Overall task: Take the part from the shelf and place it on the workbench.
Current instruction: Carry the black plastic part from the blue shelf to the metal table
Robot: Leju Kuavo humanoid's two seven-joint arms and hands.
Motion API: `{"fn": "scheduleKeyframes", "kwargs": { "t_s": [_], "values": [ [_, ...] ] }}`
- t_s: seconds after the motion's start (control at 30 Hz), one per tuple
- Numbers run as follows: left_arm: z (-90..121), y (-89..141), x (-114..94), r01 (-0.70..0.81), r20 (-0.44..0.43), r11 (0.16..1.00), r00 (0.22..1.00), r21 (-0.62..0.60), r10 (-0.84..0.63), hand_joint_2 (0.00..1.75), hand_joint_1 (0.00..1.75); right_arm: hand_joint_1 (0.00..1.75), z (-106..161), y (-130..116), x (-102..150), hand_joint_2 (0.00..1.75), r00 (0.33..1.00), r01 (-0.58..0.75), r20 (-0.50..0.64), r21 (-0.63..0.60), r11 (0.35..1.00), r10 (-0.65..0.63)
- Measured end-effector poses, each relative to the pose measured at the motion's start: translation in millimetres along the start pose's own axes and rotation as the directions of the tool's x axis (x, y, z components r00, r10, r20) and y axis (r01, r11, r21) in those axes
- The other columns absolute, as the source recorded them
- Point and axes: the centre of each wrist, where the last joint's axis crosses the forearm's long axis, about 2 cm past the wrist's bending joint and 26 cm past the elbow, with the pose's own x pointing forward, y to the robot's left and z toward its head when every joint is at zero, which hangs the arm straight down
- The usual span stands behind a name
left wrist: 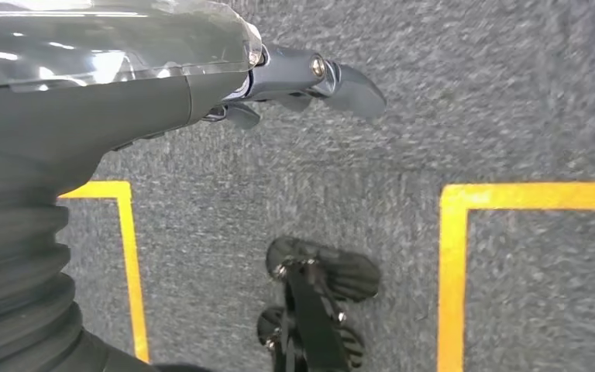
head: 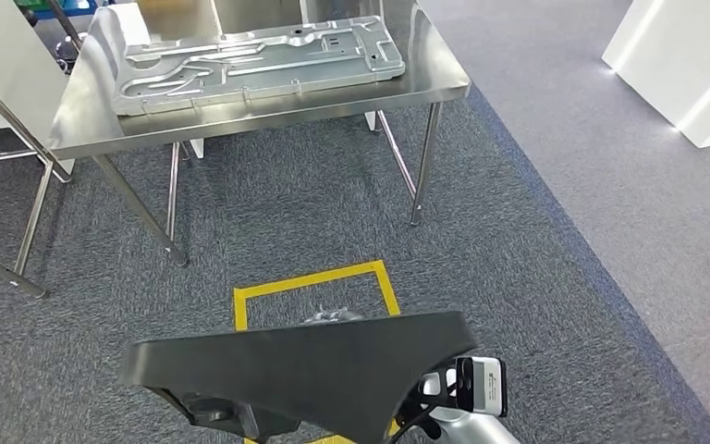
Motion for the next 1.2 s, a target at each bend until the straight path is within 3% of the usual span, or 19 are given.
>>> {"fn": "scheduleKeyframes", "kwargs": {
  "t_s": [1.2],
  "values": [
    [1.5,-1.3,-3.7,0.0,0.006,1.0,1.0,0.008,0.0,1.75,0.0,1.75,-2.9,-1.5,0.3,1.75,1.0,0.02,0.02,-0.006,1.0,-0.02]
  ]
}}
